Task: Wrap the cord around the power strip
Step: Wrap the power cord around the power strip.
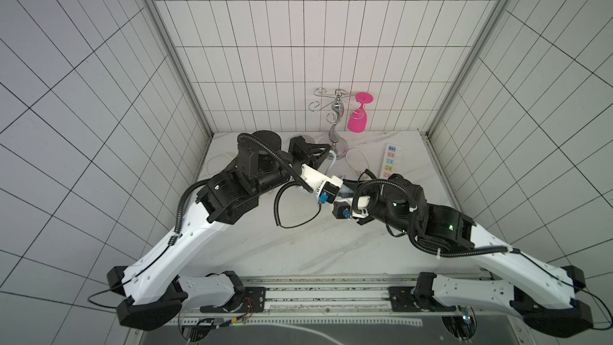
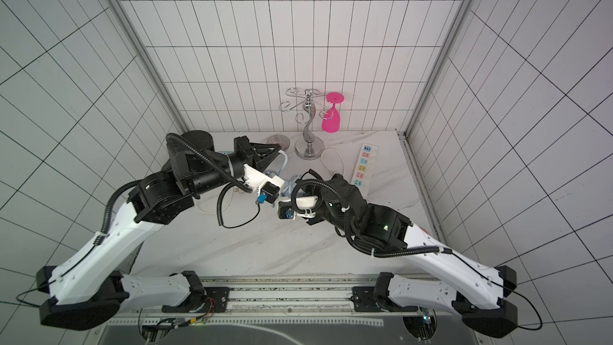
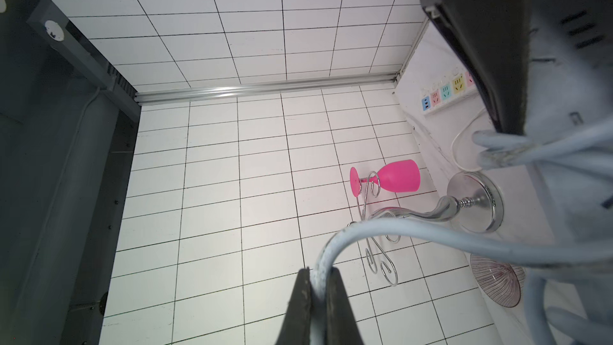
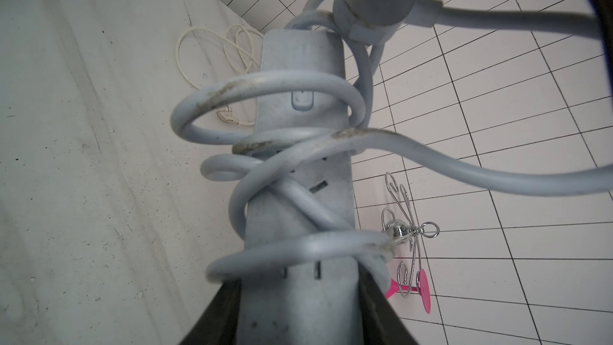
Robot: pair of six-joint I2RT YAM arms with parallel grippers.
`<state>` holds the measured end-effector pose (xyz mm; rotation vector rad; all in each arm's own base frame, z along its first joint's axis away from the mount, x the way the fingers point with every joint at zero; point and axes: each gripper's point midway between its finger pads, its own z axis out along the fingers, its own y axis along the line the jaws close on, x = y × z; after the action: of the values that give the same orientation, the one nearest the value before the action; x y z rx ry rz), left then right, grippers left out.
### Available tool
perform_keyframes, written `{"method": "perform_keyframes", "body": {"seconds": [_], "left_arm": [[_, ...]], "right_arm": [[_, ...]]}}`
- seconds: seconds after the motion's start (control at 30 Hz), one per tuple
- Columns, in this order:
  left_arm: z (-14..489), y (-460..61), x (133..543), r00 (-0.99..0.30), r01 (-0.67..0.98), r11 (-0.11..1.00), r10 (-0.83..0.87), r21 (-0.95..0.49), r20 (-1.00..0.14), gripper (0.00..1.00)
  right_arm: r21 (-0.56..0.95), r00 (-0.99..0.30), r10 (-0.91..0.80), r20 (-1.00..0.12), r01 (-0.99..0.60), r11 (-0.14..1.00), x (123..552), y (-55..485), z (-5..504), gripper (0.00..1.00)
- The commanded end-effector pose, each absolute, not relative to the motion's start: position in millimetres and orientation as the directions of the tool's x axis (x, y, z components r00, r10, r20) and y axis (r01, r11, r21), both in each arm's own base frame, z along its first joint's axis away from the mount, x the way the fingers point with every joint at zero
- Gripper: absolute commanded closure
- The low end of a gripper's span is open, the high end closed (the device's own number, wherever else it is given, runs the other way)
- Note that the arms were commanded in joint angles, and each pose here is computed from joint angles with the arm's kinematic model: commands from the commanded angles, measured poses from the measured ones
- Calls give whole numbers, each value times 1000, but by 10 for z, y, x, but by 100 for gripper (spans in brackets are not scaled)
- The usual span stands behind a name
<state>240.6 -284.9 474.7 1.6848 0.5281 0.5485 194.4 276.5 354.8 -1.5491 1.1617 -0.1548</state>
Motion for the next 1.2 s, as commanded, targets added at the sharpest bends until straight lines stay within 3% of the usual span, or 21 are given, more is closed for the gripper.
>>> {"method": "perform_keyframes", "body": {"seconds": [0.0,0.27,0.4,0.6,0.93,1.17], "left_arm": [[5605,-2682,2391,667,-284,-77,701,956,255,100],[5589,-2824,2042,649,-270,-171,695,947,310,100],[5600,-2763,2085,619,-239,-175,730,955,289,100],[5592,-2602,2290,697,-117,-35,709,993,107,100],[5406,-2621,2602,738,50,63,670,997,-79,100],[5092,-2493,2756,730,305,188,584,934,-356,100]], "right_arm": [[-793,588,-673,-449,-609,-2,1680,2866,3523,100],[-799,590,-672,-447,-602,3,1679,2850,3531,100],[-795,602,-650,-464,-607,5,1623,2839,3566,100],[-794,621,-615,-486,-608,13,1530,2803,3661,100],[-801,668,-547,-505,-598,9,1332,2833,3876,100],[-822,701,-489,-520,-566,62,1246,2766,4135,100]]}}
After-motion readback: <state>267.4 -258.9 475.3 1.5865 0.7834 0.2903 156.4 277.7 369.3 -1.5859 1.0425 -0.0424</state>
